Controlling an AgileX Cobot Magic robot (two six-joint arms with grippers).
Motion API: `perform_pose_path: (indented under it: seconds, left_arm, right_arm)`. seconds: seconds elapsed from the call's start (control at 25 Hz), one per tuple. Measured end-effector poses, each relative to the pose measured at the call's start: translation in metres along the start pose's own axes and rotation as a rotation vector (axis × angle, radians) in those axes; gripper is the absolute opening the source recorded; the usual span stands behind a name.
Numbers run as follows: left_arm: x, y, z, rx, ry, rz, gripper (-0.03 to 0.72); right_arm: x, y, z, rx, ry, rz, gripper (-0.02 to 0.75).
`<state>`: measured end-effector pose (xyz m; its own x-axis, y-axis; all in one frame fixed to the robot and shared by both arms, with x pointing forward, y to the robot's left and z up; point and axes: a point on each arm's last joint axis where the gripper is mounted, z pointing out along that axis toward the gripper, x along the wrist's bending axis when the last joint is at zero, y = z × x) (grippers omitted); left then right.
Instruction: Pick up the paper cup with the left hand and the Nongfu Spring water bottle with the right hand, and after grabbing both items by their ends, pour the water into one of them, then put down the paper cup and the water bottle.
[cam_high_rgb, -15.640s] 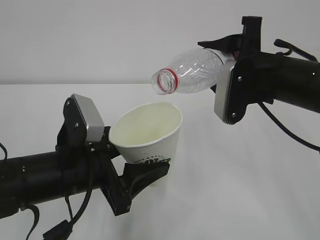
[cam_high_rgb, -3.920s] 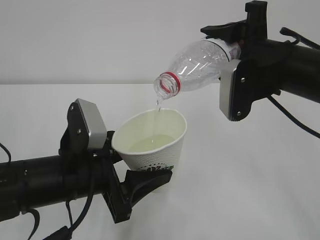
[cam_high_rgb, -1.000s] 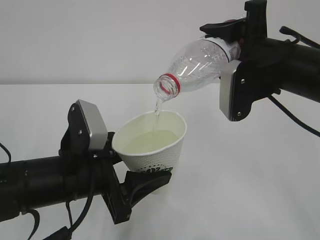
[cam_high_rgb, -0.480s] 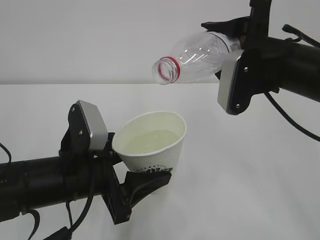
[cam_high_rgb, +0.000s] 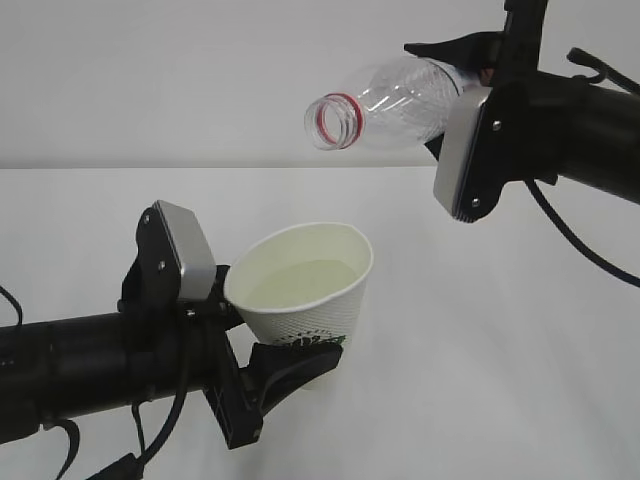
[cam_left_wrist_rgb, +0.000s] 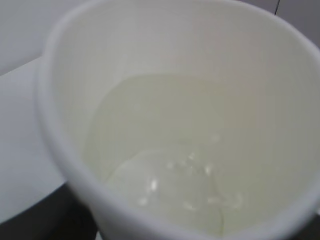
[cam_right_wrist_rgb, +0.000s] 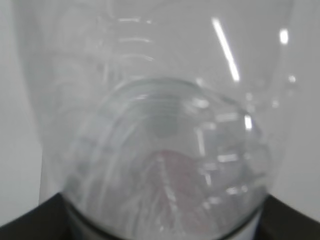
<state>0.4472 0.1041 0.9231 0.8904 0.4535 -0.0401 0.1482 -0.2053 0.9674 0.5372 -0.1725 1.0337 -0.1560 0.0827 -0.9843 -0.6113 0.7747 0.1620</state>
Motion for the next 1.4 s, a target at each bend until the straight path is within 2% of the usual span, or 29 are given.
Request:
perform_pose_path:
  seconds: [1.4]
  left_arm:
    - [0.0001, -0.0004, 0.0, 0.004, 0.001, 0.0, 0.525]
  right_arm:
    - [-0.0001, 0.0001, 0.0, -0.001, -0.001, 0.403, 0.442]
